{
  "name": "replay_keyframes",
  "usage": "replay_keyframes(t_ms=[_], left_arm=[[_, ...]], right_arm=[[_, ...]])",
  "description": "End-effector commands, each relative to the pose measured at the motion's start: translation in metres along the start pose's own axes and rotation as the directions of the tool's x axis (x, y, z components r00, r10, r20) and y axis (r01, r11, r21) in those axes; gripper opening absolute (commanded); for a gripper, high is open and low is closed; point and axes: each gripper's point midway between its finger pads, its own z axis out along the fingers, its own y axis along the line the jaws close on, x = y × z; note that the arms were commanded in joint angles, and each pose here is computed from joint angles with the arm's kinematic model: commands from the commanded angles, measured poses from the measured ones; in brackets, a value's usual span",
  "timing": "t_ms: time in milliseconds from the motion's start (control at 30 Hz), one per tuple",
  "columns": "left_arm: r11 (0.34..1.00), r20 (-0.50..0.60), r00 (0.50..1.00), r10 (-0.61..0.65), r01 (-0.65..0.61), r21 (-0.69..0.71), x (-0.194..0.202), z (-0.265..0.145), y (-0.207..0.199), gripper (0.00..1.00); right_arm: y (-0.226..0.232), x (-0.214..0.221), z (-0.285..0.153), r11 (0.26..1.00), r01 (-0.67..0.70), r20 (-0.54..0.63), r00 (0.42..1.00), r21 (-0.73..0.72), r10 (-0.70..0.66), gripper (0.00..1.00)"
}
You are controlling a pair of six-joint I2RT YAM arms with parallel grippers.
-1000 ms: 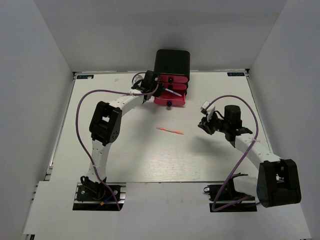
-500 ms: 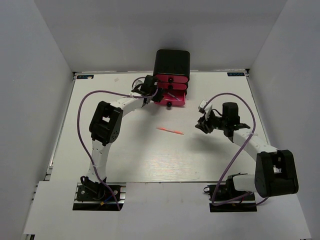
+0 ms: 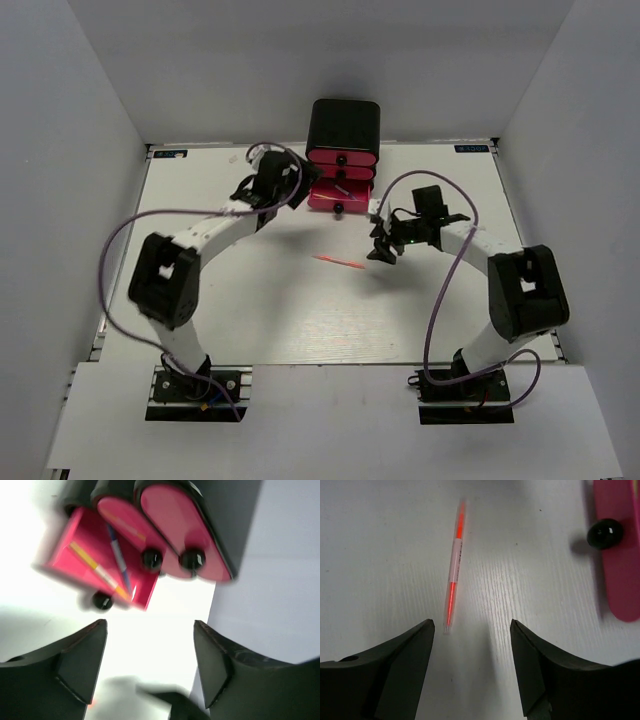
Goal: Sort the stationery into containers
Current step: Pick up the pen from the center of the board.
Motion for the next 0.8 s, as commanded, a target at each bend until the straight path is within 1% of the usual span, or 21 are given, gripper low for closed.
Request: replay_keyframes(t_ms=[0,33,67,167,200,233,267,300,333,400,467,500,533,600,667,733,767], left_arm=[[0.986,0.098,0.987,0.125,-0.135,0.093,-0.023,-0.054,-0.002,0.83],[0.987,0.073,0.986,0.149,-0.152,0.045,-0.011,-0.059,0.031,0.83],[0.988,0.067,0.986,0.151,-0.153,0.036,-0.007,-0.067,0.042,0.85],[0.987,0.065,0.985,0.160,-0.161,0.015,-0.001,-0.099,0.075,0.86],[0.985,0.053,0.984,0.173,-0.173,-0.005,0.003,-0.106,0.086,0.86],[0.984,0.033,0.984,0.177,-0.176,-0.038,0.010,-0.113,0.107,0.86],[0.985,0.055,0.983,0.174,-0.173,-0.018,0.006,-0.127,0.103,0.86],[0.980,0.030,0.981,0.191,-0.189,-0.058,0.013,-0.134,0.122,0.86],[0.979,0.042,0.980,0.193,-0.190,-0.074,0.011,-0.140,0.128,0.88],[0.976,0.068,0.976,0.205,-0.199,-0.092,0.006,-0.157,0.134,0.88],[0.973,0.073,0.975,0.209,-0.200,-0.117,0.007,-0.167,0.147,0.89],[0.972,0.081,0.974,0.211,-0.200,-0.126,0.006,-0.176,0.152,0.89],[0.971,0.078,0.974,0.212,-0.200,-0.131,0.007,-0.180,0.156,0.89],[0.967,0.075,0.974,0.216,-0.202,-0.155,0.010,-0.187,0.170,0.89],[0.969,0.073,0.976,0.205,-0.191,-0.159,0.012,-0.196,0.177,0.89],[0.968,0.059,0.981,0.183,-0.169,-0.186,0.019,-0.200,0.192,0.89],[0.973,0.072,0.983,0.171,-0.157,-0.167,0.018,-0.204,0.189,0.89]], right_arm=[[0.004,0.003,0.019,0.995,0.049,-0.040,0.998,-0.084,-0.053,0.68],[0.001,0.003,0.020,0.994,0.061,-0.048,0.997,-0.089,-0.066,0.68],[0.003,0.008,0.030,0.992,0.060,-0.067,0.995,-0.113,-0.068,0.68],[0.005,0.012,0.041,0.987,0.064,-0.097,0.992,-0.148,-0.079,0.68],[0.000,0.006,0.043,0.986,0.082,-0.095,0.991,-0.142,-0.096,0.68],[0.003,0.007,0.047,0.984,0.087,-0.100,0.990,-0.157,-0.104,0.68],[0.005,0.009,0.049,0.982,0.081,-0.108,0.989,-0.172,-0.101,0.68],[0.004,0.004,0.053,0.978,0.103,-0.106,0.987,-0.179,-0.123,0.68],[0.008,0.006,0.054,0.977,0.097,-0.116,0.986,-0.191,-0.120,0.68],[0.015,0.012,0.061,0.969,0.105,-0.146,0.979,-0.224,-0.140,0.68],[0.012,0.012,0.065,0.964,0.134,-0.166,0.971,-0.230,-0.175,0.65],[0.022,0.017,0.069,0.956,0.129,-0.182,0.967,-0.264,-0.180,0.62],[0.020,0.020,0.069,0.955,0.142,-0.207,0.958,-0.262,-0.199,0.60],[0.027,0.023,0.073,0.943,0.167,-0.218,0.947,-0.289,-0.234,0.59],[0.033,0.030,0.074,0.935,0.175,-0.245,0.935,-0.308,-0.256,0.57],[0.035,0.037,0.075,0.933,0.179,-0.276,0.923,-0.312,-0.269,0.53],[0.034,0.039,0.075,0.934,0.184,-0.289,0.917,-0.306,-0.276,0.52]])
